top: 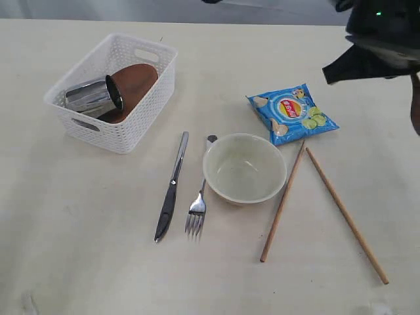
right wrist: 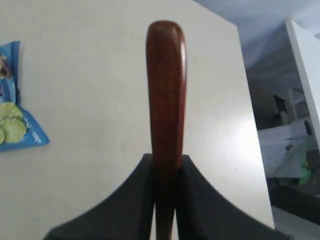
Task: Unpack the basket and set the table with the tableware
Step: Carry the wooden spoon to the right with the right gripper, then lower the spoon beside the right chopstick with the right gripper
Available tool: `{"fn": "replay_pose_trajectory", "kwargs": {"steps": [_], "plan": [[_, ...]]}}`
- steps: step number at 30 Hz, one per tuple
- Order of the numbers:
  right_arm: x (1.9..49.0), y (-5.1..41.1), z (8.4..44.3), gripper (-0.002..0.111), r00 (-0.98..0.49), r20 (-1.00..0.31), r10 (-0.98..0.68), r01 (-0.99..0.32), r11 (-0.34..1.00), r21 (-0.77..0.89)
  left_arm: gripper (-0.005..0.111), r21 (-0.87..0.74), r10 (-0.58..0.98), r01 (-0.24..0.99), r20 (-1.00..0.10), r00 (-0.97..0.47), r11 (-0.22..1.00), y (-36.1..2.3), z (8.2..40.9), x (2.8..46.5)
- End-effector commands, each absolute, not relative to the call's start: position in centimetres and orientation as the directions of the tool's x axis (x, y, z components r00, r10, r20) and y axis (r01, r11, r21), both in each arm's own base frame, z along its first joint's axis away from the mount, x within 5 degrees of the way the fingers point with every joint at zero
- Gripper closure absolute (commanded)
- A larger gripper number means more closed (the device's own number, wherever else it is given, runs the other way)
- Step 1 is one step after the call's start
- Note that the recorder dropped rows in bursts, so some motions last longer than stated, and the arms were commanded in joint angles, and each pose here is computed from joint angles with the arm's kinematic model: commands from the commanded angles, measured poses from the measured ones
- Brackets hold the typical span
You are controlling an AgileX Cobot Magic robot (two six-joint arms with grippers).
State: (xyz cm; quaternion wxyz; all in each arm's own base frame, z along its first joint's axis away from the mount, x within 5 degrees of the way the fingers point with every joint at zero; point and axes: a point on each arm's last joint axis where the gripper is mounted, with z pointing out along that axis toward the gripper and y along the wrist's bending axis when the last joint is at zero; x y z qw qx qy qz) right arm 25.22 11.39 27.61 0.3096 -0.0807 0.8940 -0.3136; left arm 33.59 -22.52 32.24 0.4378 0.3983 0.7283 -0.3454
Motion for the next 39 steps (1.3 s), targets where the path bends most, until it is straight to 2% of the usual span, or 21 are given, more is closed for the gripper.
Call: {"fn": "replay_pose_trajectory", "kwargs": {"steps": [1,3,13,19,22,26,32,39], "plan": [[24.3,12.0,26.1,0.109,-0.885,-0.355,-0.302,-0.055,0.824,-0.565,0.034,-0.201,0.323,0.899,-0.884,-0.338,0.389,-22.5,32.1,32.7],[24.0,12.0,25.4,0.109,-0.915,-0.273,-0.298,-0.114,0.839,-0.532,0.036,-0.219,0.331,0.906,-0.878,-0.345,0.363,-22.5,32.1,32.4],[24.4,12.9,21.1,0.109,-0.972,-0.085,-0.221,-0.154,0.862,-0.484,0.041,-0.268,0.367,0.927,-0.861,-0.353,0.262,-22.7,32.0,31.3],[23.9,14.1,18.3,0.109,-0.959,0.108,-0.26,-0.282,0.872,-0.4,0.041,-0.283,0.378,0.931,-0.855,-0.354,0.232,-22.8,32.0,31.0],[24.1,14.0,18.3,0.109,-0.959,0.099,-0.265,-0.282,0.863,-0.42,0.041,-0.281,0.384,0.932,-0.854,-0.351,0.228,-22.8,32.0,30.9],[24.7,13.6,18.3,0.109,-0.974,0.038,-0.221,-0.212,0.851,-0.481,0.041,-0.28,0.385,0.932,-0.853,-0.351,0.228,-22.8,32.0,30.9],[25.3,14.1,17.0,0.109,-0.972,0.012,-0.235,-0.213,0.858,-0.467,0.041,-0.283,0.394,0.934,-0.85,-0.349,0.217,-22.7,31.9,30.8],[26.4,13.5,15.2,0.109,-0.973,0.005,-0.229,-0.186,0.778,-0.599,0.041,-0.277,0.406,0.937,-0.847,-0.343,0.213,-22.7,31.8,30.7]]}}
